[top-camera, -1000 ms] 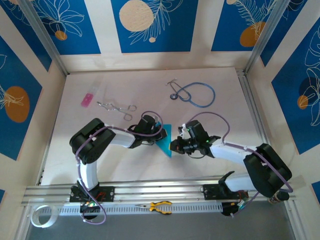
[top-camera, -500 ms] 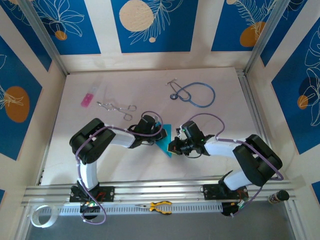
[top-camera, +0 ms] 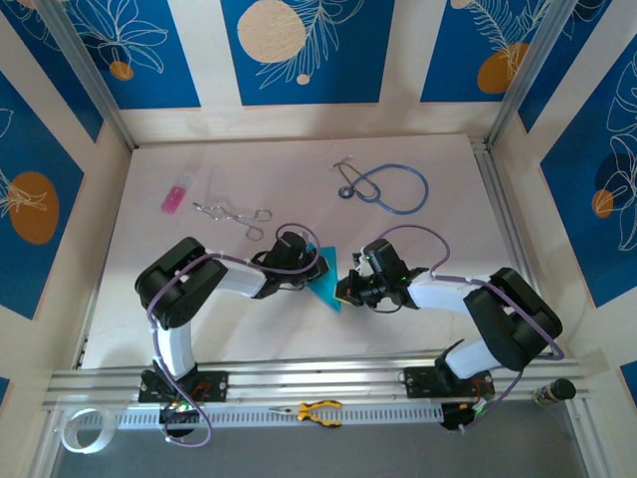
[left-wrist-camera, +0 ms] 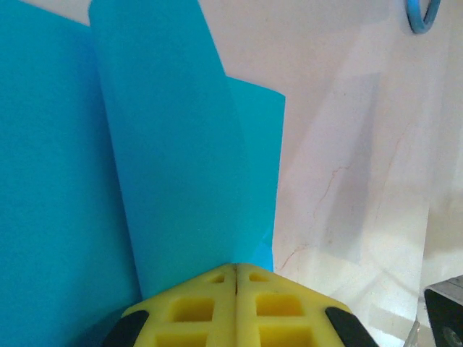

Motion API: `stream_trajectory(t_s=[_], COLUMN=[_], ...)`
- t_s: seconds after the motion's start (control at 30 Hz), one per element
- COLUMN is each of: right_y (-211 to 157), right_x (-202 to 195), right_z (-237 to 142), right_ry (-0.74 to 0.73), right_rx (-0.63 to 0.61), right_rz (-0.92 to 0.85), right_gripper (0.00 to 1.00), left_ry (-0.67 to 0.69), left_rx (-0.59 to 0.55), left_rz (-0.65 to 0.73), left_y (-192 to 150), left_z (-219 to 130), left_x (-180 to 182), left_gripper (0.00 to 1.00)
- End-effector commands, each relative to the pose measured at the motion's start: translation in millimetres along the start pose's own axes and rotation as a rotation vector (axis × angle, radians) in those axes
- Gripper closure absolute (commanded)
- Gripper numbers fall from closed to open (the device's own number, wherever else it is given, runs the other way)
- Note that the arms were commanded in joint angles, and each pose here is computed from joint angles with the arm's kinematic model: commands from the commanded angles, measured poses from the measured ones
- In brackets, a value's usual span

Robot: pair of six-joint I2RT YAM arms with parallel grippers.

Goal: Fold a paper plane with a square sheet of paper (pick it up from the middle)
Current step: Fourth fold the wing at the center of the table.

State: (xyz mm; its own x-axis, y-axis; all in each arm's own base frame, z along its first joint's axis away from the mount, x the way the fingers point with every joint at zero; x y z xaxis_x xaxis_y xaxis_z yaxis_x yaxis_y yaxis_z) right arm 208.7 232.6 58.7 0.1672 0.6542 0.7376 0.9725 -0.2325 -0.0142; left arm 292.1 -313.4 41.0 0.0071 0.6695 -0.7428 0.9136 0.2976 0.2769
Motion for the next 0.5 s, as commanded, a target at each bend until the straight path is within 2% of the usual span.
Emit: stream_trajectory(t_s=[0.0,0.47], right_y=[1.1,20.3], right_x=[12.1,22.7], right_z=[-0.9,13.0], right_ry=[0.055,0.047], right_rx=[0.008,0.007], right_rz=[-0.012,-0.011], right_gripper=[0.96,0.96], left_ry=[0.200,0.210], left_rx=[0.032,0.007], left_rz=[-0.066,-0.070], left_y=[-18.6,-21.5], left_z=[-3.1,-7.4], left_x=[56.1,53.5], left_gripper=[0.97,0.97])
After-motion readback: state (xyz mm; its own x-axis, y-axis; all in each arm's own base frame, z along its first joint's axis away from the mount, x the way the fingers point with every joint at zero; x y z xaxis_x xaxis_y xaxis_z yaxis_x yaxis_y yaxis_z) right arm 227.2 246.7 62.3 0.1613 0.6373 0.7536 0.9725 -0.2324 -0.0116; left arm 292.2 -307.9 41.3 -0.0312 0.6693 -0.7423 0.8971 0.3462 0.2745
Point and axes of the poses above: each hand's point on the last joint's axis, 136 mm out from that joint toward the fingers, its own z axis out along the fingers, its own x axis along the line the jaws close on, y = z × x, the point moved 3 cm from there along -z, back along the fingers, and after that the axes turned 6 degrees about z, right-handed, at the moved point
